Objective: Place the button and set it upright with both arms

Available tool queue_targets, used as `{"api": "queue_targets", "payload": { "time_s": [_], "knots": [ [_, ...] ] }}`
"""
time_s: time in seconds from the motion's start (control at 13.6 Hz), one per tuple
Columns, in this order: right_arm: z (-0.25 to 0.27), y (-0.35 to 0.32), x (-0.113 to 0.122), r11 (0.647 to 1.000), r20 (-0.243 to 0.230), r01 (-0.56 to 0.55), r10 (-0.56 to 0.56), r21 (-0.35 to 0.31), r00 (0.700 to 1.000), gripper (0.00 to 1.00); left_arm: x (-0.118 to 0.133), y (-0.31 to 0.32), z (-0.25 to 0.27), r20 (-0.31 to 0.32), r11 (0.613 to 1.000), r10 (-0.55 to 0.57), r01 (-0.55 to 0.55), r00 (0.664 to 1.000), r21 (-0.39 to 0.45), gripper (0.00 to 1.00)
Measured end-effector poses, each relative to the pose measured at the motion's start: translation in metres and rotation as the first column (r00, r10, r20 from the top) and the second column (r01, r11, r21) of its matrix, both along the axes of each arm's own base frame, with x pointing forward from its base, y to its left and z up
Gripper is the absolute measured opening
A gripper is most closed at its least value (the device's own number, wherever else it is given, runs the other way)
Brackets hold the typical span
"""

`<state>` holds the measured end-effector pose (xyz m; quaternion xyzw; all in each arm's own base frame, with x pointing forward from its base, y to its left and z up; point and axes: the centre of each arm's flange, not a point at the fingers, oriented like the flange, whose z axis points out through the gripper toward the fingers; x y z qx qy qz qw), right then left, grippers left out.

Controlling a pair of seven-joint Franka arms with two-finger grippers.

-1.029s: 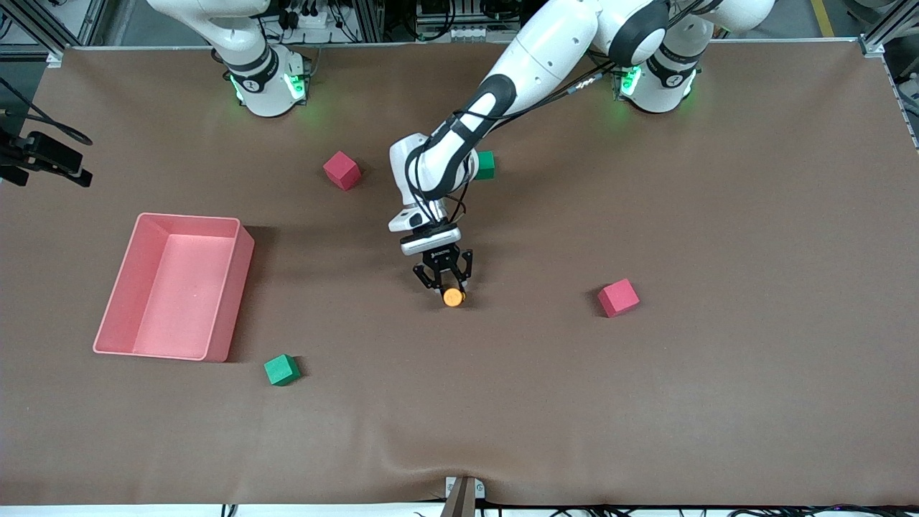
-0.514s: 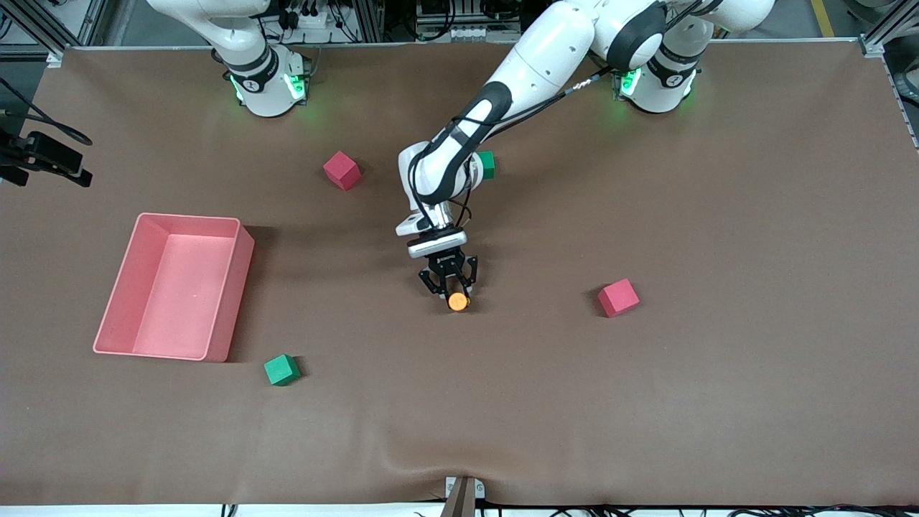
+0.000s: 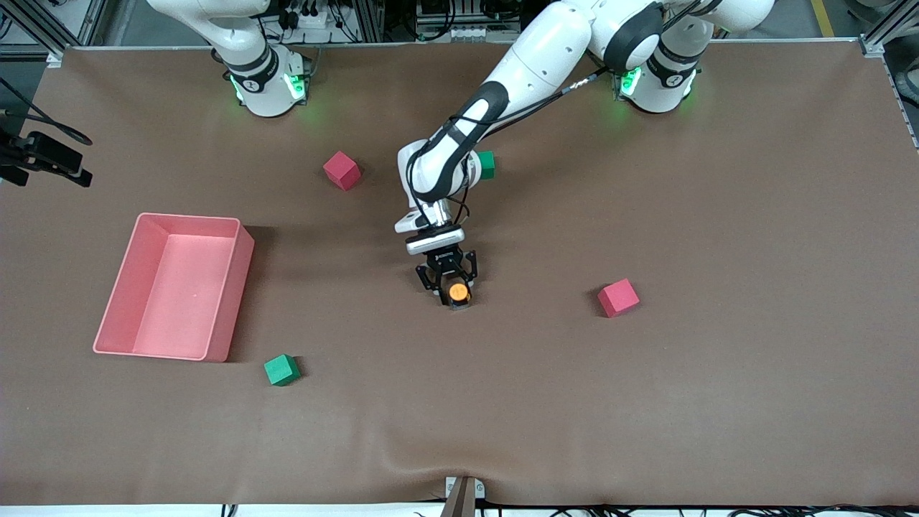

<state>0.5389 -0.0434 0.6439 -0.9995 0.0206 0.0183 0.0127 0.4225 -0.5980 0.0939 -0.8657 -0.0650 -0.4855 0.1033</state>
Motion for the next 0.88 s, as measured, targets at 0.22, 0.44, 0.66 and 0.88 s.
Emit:
{"api": "queue_targets", "payload": {
  "time_s": [0.22, 0.44, 0.66, 0.88],
  "knots": [
    [0.000, 0.000, 0.000, 1.000, 0.000, 0.000, 0.000, 0.000, 1.000, 1.00, -0.019, -0.028, 0.030, -0.082, 0.993, 0.051, -0.060, 0.995, -0.102, 1.00],
    [0.000, 0.000, 0.000, 1.000, 0.000, 0.000, 0.000, 0.000, 1.000, 1.00, -0.033, -0.056, 0.101, -0.191, 0.969, 0.090, -0.131, 0.977, -0.212, 1.00],
    [0.000, 0.000, 0.000, 1.000, 0.000, 0.000, 0.000, 0.000, 1.000, 1.00, -0.035, -0.061, 0.185, -0.284, 0.951, 0.118, -0.191, 0.952, -0.244, 1.00],
    [0.000, 0.000, 0.000, 1.000, 0.001, 0.000, 0.000, 0.000, 1.000, 1.00, -0.026, -0.045, 0.284, -0.379, 0.938, 0.118, -0.228, 0.918, -0.261, 1.00]
  ]
}}
